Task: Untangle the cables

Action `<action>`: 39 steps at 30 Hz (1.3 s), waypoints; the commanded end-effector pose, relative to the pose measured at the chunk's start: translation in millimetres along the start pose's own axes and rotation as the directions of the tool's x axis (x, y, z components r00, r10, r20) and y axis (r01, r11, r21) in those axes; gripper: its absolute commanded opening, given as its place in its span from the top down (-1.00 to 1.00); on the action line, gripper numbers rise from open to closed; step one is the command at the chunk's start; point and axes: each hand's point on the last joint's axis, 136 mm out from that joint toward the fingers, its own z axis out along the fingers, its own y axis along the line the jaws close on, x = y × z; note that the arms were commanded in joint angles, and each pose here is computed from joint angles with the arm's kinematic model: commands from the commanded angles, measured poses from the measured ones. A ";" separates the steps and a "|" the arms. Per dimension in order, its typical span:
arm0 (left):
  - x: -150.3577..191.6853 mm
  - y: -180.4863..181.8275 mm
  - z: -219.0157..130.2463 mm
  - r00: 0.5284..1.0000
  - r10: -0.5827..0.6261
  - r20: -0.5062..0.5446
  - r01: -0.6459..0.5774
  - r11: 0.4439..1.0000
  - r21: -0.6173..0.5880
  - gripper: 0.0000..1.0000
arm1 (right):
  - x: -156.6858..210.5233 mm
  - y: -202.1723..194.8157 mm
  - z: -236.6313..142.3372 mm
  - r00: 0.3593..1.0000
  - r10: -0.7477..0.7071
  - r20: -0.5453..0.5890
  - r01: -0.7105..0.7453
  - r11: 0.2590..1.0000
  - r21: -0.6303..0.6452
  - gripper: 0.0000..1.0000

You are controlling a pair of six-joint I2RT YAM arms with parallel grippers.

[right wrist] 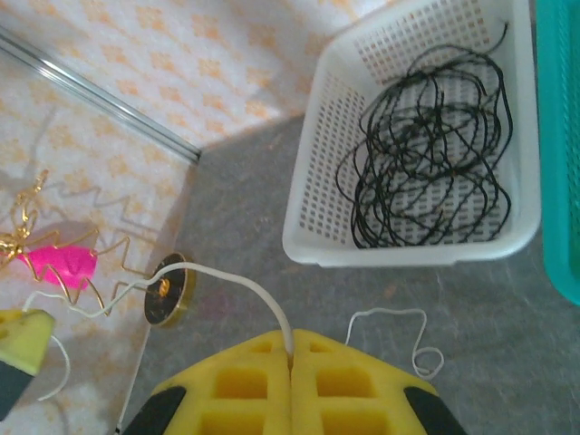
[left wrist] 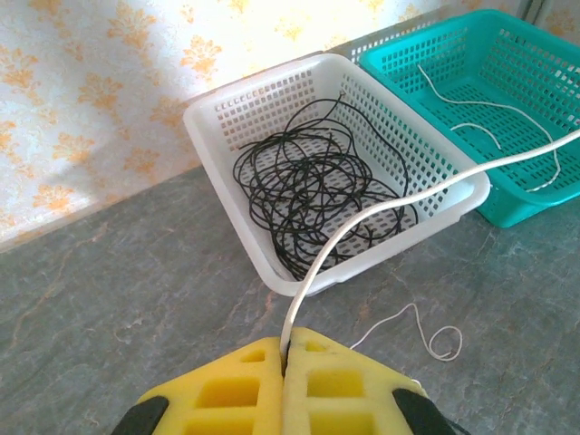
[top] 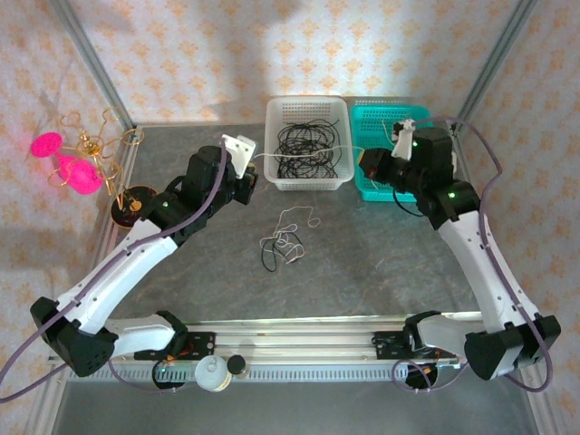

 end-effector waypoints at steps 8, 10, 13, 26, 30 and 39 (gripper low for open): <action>28.2 4.4 -21.1 0.976 0.193 -0.101 -0.193 0.981 0.013 1.00 | -22.4 0.8 -36.8 0.969 -0.222 0.103 0.212 0.972 0.105 1.00; 24.3 10.0 -26.0 0.978 0.190 -0.082 -0.192 0.981 -0.017 1.00 | -30.3 -2.5 -46.5 0.935 -0.322 0.150 0.299 0.941 0.158 1.00; 22.7 4.7 -28.8 0.977 0.203 -0.064 -0.202 0.979 0.016 1.00 | -32.3 -0.3 -55.5 0.835 -0.520 0.178 0.488 0.851 0.196 1.00; 49.3 -15.9 -25.1 0.944 0.308 -0.120 -0.289 0.945 0.150 1.00 | -16.3 -41.0 -47.8 0.090 -0.980 -0.176 0.953 0.034 0.300 1.00; 55.9 -4.9 -24.5 0.928 0.356 -0.108 -0.349 0.934 0.078 1.00 | -20.7 -39.7 -48.3 0.024 -0.976 -0.217 0.961 -0.037 0.274 1.00; 72.7 -0.2 -21.7 0.879 0.466 -0.096 -0.466 0.884 0.031 1.00 | -32.0 -19.7 -46.4 -0.033 -0.980 -0.194 0.975 -0.075 0.211 1.00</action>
